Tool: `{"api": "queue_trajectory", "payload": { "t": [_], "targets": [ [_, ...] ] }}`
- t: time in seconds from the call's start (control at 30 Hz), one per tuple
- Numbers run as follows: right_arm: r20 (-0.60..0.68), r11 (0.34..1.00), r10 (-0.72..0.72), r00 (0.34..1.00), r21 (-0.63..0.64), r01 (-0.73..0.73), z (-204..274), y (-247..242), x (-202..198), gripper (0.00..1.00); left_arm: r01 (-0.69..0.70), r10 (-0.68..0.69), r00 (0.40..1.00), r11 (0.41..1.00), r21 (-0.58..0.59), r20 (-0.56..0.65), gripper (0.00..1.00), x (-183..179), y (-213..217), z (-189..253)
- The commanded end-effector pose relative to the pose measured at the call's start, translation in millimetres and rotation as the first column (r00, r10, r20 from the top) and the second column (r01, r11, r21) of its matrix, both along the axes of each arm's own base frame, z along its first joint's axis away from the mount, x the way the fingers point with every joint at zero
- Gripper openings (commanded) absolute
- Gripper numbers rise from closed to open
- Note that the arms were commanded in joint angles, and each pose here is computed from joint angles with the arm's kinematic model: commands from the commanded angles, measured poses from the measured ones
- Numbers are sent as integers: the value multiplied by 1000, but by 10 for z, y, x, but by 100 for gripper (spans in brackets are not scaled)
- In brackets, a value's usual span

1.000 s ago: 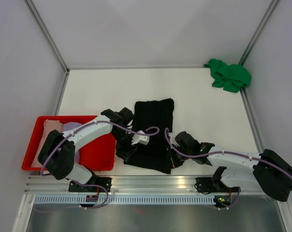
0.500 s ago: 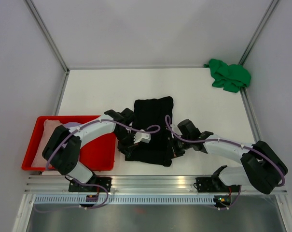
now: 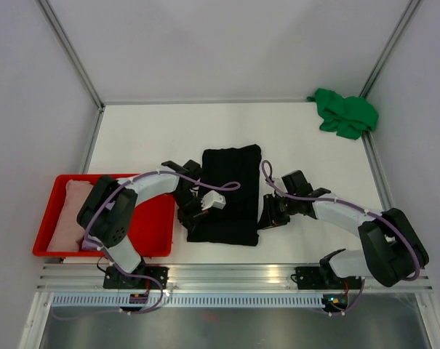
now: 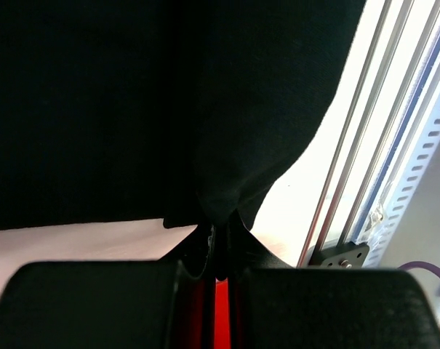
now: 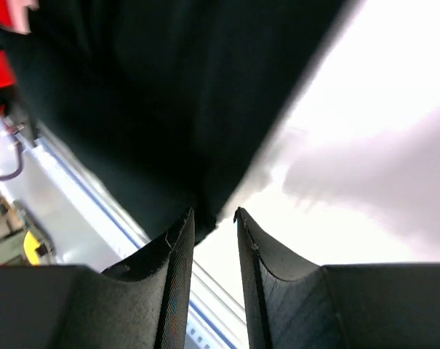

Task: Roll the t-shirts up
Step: Roll the tshirt

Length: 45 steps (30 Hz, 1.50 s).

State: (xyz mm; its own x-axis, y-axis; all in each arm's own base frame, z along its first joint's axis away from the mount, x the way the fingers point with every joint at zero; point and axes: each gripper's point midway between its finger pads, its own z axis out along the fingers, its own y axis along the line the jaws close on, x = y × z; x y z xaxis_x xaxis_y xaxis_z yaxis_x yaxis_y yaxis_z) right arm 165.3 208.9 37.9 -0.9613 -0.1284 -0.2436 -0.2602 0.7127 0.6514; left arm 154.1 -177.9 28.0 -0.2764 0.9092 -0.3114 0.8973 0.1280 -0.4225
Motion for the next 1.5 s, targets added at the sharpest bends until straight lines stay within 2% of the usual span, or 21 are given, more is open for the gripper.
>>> {"api": "queue_trajectory", "payload": {
  "t": [0.0, 0.13, 0.23, 0.27, 0.37, 0.4, 0.47, 0.53, 0.63, 0.67, 0.77, 0.9, 1.0, 1.03, 1.1, 1.23, 1.33, 1.47],
  "targets": [
    [40, 997, -26, 999, -65, 29, -12, -124, 120, 36, -33, 33, 999, 999, 12, 20, 2, 141, -45, 18],
    [122, 994, -58, 991, -83, 68, 208, -188, 228, 34, -62, 62, 998, 998, 22, 13, 4, 185, -72, 31],
    [225, 994, -55, 973, -83, 76, 491, -160, 309, 23, -71, 71, 997, 997, 22, 14, 5, 199, -89, 44],
    [251, 994, -51, 967, -78, 72, 552, -132, 301, 15, -71, 71, 997, 997, 25, 13, 5, 197, -85, 43],
    [318, 999, -39, 947, 6, 40, 755, 67, 214, 14, -72, 72, 997, 997, 31, 5, 5, 182, -76, 39],
    [362, 998, -48, 931, 55, 30, 874, 151, 243, 17, -72, 72, 997, 997, 33, 2, 5, 175, -71, 37],
    [376, 996, -42, 926, 91, 9, 901, 283, 179, 37, -71, 71, 997, 997, 31, -1, 5, 172, -75, 47],
    [364, 997, -55, 930, 75, 30, 807, 296, 162, 58, -68, 68, 998, 997, 31, -1, 5, 168, -72, 51],
    [334, 994, -90, 938, 88, 65, 616, 282, 138, 64, -57, 57, 998, 998, 20, 3, 6, 154, -70, 74],
    [349, 988, -114, 930, 136, 70, 649, 344, 182, 65, -53, 53, 999, 998, 17, 4, 6, 146, -67, 79],
    [287, 975, -136, 948, 209, 76, 518, 441, 118, 72, -52, 52, 999, 999, 12, 0, 6, 128, -67, 96],
    [283, 980, -72, 956, 199, 15, 406, 515, -3, 71, -54, 54, 999, 999, 2, -7, 6, 109, -74, 121],
    [268, 976, -57, 962, 217, -2, 373, 521, -129, 60, -54, 54, 998, 999, 0, -13, 6, 98, -77, 134],
    [252, 976, -62, 966, 216, 6, 341, 505, -157, 43, -52, 52, 999, 999, -1, -13, 6, 92, -80, 139],
    [177, 974, -53, 983, 225, 12, 240, 469, -317, 22, -51, 51, 999, 999, -4, -18, 6, 78, -75, 159],
    [69, 971, -57, 996, 236, 39, 135, 382, -544, 0, -29, 28, 998, 999, -21, -56, 5, -42, -54, 257],
    [15, 960, -101, 995, 264, 93, 166, 347, -601, 0, -19, 18, 998, 1000, -11, -53, 5, -66, -15, 251],
    [-32, 941, -204, 978, 268, 205, 153, 295, -449, 0, -30, 29, 998, 1000, -5, -51, 7, -26, -36, 232]
  ]
}}
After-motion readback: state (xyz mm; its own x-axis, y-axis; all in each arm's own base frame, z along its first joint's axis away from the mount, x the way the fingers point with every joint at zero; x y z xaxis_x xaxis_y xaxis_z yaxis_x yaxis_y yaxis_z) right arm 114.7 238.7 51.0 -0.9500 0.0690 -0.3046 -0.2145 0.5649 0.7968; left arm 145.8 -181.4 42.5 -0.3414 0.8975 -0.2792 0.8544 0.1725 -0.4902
